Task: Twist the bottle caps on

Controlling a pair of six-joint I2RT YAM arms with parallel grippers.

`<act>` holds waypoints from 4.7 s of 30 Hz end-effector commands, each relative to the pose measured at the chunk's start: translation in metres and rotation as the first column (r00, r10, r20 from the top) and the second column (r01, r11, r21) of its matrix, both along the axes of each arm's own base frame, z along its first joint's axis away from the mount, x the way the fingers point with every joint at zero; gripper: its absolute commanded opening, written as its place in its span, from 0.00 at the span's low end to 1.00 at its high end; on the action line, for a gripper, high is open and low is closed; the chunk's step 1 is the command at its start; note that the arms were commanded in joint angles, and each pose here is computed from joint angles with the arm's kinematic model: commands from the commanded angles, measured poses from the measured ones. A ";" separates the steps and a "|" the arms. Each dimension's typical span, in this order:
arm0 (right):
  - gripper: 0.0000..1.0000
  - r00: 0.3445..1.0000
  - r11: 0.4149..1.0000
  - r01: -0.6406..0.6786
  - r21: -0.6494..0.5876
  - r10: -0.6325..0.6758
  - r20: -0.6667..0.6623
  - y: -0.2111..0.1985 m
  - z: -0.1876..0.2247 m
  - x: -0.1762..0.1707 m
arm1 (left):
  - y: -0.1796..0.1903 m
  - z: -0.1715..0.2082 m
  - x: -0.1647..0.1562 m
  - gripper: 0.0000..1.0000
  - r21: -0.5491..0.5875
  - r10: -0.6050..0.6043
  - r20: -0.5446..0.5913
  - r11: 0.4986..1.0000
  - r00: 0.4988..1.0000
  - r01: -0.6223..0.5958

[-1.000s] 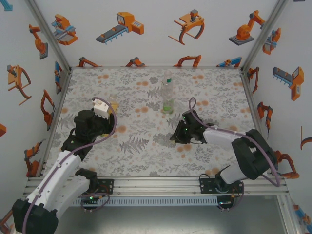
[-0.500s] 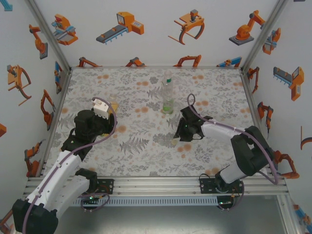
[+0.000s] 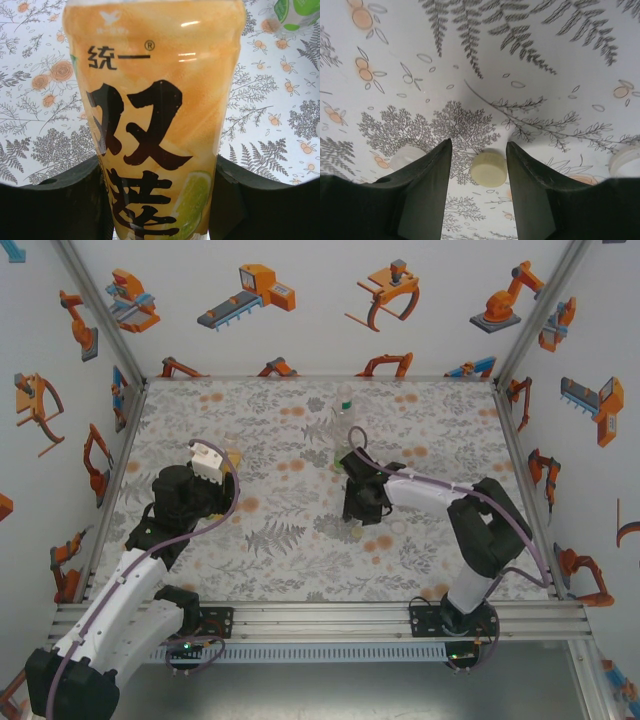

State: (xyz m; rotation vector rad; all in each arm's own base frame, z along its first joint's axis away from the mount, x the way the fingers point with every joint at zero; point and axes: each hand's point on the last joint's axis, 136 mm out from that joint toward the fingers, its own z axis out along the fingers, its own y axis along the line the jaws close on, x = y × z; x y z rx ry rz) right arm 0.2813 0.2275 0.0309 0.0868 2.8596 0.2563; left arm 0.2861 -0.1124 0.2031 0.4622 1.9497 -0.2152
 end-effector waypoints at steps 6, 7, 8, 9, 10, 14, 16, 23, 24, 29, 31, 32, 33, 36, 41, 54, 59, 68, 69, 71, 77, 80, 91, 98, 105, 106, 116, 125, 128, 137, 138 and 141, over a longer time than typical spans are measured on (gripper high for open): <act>0.47 0.997 0.986 -0.072 -0.150 0.067 -0.036 -0.009 -0.006 -0.027 | -0.001 0.007 0.000 0.02 0.006 -0.011 0.026 1.000 1.000 0.011; 0.47 0.997 0.986 -0.074 -0.151 0.069 -0.035 -0.009 -0.007 -0.028 | -0.002 0.008 0.000 0.02 0.005 -0.012 0.028 1.000 1.000 0.012; 0.46 0.997 0.985 -0.077 -0.154 0.072 -0.037 -0.008 -0.008 -0.030 | -0.002 0.008 0.000 0.02 0.004 -0.013 0.028 1.000 1.000 0.013; 0.46 0.997 0.985 -0.079 -0.155 0.075 -0.036 -0.008 -0.008 -0.030 | -0.002 0.008 0.000 0.02 0.005 -0.014 0.027 1.000 1.000 0.014; 0.46 0.996 0.985 -0.080 -0.154 0.076 -0.038 -0.007 -0.008 -0.031 | -0.002 0.008 0.000 0.02 0.006 -0.014 0.027 1.000 1.000 0.014; 0.44 0.996 0.984 -0.082 -0.156 0.077 -0.038 -0.007 -0.007 -0.030 | -0.001 0.007 0.000 0.02 0.008 -0.010 0.022 1.000 1.000 0.010; 0.44 0.996 0.984 -0.084 -0.157 0.079 -0.037 -0.007 -0.005 -0.030 | -0.002 0.006 0.000 0.02 0.008 -0.012 0.021 1.000 1.000 0.012; 0.41 0.996 0.984 -0.086 -0.153 0.082 -0.033 -0.005 -0.004 -0.028 | -0.002 0.006 0.001 0.02 0.008 -0.014 0.019 1.000 1.000 0.014; 0.41 0.996 0.985 -0.086 -0.151 0.082 -0.034 -0.004 -0.004 -0.028 | -0.002 0.006 0.001 0.02 0.009 -0.013 0.019 1.000 1.000 0.013; 0.38 0.996 0.985 -0.087 -0.149 0.083 -0.037 -0.003 -0.006 -0.028 | -0.002 0.006 0.001 0.02 0.009 -0.015 0.019 1.000 1.000 0.015; 0.37 0.996 0.985 -0.089 -0.148 0.084 -0.038 -0.002 -0.006 -0.028 | -0.002 0.006 0.001 0.02 0.010 -0.014 0.020 1.000 1.000 0.014; 0.37 0.996 0.985 -0.089 -0.148 0.084 -0.037 -0.002 -0.006 -0.028 | -0.002 0.006 0.001 0.02 0.010 -0.014 0.021 1.000 1.000 0.014; 0.37 0.996 0.985 -0.088 -0.149 0.084 -0.039 -0.002 -0.006 -0.028 | -0.002 0.006 0.001 0.02 0.010 -0.015 0.019 1.000 1.000 0.015; 0.36 0.996 0.985 -0.088 -0.149 0.083 -0.038 -0.002 -0.006 -0.028 | -0.003 0.005 0.002 0.02 0.010 -0.015 0.018 1.000 1.000 0.015; 0.34 0.996 0.984 -0.088 -0.153 0.084 -0.031 -0.004 -0.003 -0.027 | -0.005 0.005 0.000 0.02 0.009 -0.028 0.009 1.000 1.000 0.028; 0.28 0.976 0.977 -0.195 -0.086 0.202 0.079 -0.003 0.049 -0.031 | -0.036 -0.002 -0.015 0.00 -0.011 -0.208 -0.083 0.978 0.975 0.208; 0.24 0.943 0.959 -0.282 -0.031 0.283 0.177 0.003 0.090 -0.033 | -0.053 0.004 -0.025 0.00 -0.048 -0.299 -0.090 0.954 0.950 0.296; 0.21 0.791 0.863 -0.505 0.031 0.448 0.416 0.015 0.169 -0.047 | -0.105 0.021 -0.067 0.00 -0.044 -0.549 -0.078 0.836 0.832 0.547; 0.21 0.762 0.844 -0.535 0.038 0.463 0.453 0.016 0.179 -0.050 | -0.112 0.023 -0.074 0.00 -0.027 -0.579 -0.079 0.815 0.812 0.578; 0.20 0.713 0.818 -0.573 0.046 0.470 0.520 0.018 0.196 -0.055 | -0.121 0.026 -0.086 0.00 -0.005 -0.622 -0.083 0.781 0.778 0.624; 0.17 0.529 0.677 -0.732 0.068 0.503 0.683 0.027 0.245 -0.086 | -0.139 0.031 -0.124 0.00 0.063 -0.748 -0.113 0.651 0.654 0.756; 0.16 0.421 0.570 -0.820 0.059 0.530 0.736 0.032 0.265 -0.108 | -0.144 0.033 -0.140 0.00 0.088 -0.789 -0.125 0.596 0.602 0.798; 0.15 0.142 0.319 -0.947 -0.026 0.490 0.860 0.040 0.309 -0.154 | -0.163 0.028 -0.173 0.00 0.134 -0.877 -0.187 0.423 0.442 0.896; 0.13 0.016 0.214 -0.972 -0.100 0.483 0.876 0.038 0.317 -0.173 | -0.170 0.029 -0.185 0.00 0.156 -0.904 -0.183 0.361 0.386 0.919; 0.12 -0.072 0.113 -0.983 -0.142 0.474 0.877 0.039 0.317 -0.189 | -0.168 0.037 -0.191 0.00 0.164 -0.916 -0.156 0.345 0.369 0.924; 0.12 -0.081 0.096 -0.985 -0.141 0.466 0.881 0.040 0.319 -0.191 | -0.168 0.039 -0.193 0.00 0.162 -0.919 -0.152 0.341 0.365 0.926; 0.11 -0.099 0.076 -0.986 -0.147 0.446 0.889 0.051 0.312 -0.185 | -0.167 0.034 -0.196 0.00 0.166 -0.921 -0.160 0.329 0.355 0.930; 0.08 -0.096 0.068 -0.988 -0.140 0.445 0.891 0.053 0.309 -0.184 | -0.173 0.033 -0.194 0.00 0.169 -0.927 -0.158 0.314 0.340 0.934; 0.08 -0.086 0.062 -0.990 -0.128 0.456 0.886 0.053 0.304 -0.185 | -0.174 0.036 -0.194 0.00 0.169 -0.930 -0.141 0.316 0.340 0.934; 0.02 -0.098 0.080 -0.986 -0.149 0.447 0.889 0.052 0.307 -0.183 | -0.172 0.042 -0.197 0.00 0.166 -0.936 -0.095 0.322 0.340 0.932; 0.01 -0.103 0.083 -0.984 -0.155 0.442 0.891 0.051 0.308 -0.183 | -0.172 0.042 -0.198 0.00 0.164 -0.936 -0.094 0.323 0.340 0.932; 0.00 -0.120 0.085 -0.981 -0.172 0.425 0.897 0.051 0.312 -0.184 | -0.171 0.043 -0.199 0.00 0.158 -0.935 -0.090 0.325 0.342 0.932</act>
